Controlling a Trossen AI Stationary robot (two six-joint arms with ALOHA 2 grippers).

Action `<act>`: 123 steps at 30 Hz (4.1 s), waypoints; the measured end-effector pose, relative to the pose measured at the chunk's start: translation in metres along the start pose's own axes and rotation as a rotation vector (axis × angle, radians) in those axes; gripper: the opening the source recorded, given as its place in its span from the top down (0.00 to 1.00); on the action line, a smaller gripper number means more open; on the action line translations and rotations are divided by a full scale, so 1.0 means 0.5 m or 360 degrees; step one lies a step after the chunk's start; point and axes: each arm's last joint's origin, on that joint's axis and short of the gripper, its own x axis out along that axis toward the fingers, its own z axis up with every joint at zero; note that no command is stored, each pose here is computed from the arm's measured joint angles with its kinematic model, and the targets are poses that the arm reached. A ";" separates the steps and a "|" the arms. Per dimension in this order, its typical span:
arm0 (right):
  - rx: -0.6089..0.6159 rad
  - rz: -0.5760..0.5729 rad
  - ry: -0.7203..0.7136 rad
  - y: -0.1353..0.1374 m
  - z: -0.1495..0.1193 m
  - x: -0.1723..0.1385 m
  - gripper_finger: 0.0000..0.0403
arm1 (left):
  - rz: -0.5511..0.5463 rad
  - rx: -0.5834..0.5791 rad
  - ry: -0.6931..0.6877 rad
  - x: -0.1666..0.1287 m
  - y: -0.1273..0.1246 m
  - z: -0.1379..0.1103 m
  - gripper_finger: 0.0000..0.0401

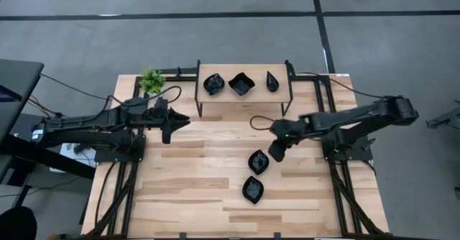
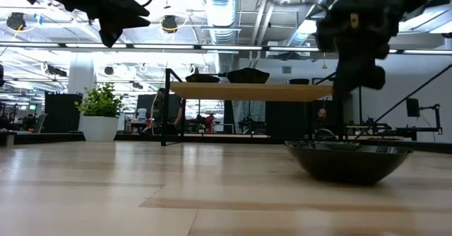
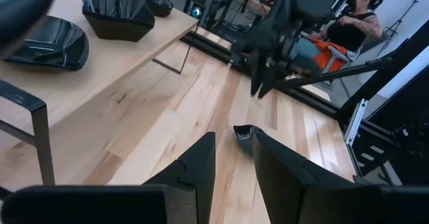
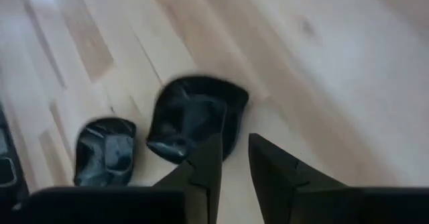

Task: Pick & Place Mini shaped plates
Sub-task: Stack the leaf shaped plate on top of the other leaf shaped plate on the shelf

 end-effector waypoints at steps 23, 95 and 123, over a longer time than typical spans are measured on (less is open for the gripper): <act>0.0111 -0.0086 0.0275 0.020 -0.031 0.137 0.60 | -0.0006 0.0031 -0.0018 -0.007 0.001 -0.003 0.75; -0.0527 -0.0358 -0.0963 0.164 0.252 -0.051 1.00 | -0.0089 0.0162 -0.0124 0.055 -0.005 0.012 0.70; -0.0907 -0.0925 -0.0983 0.251 0.375 0.018 1.00 | 0.0384 0.0526 -0.0417 0.106 0.008 0.032 0.62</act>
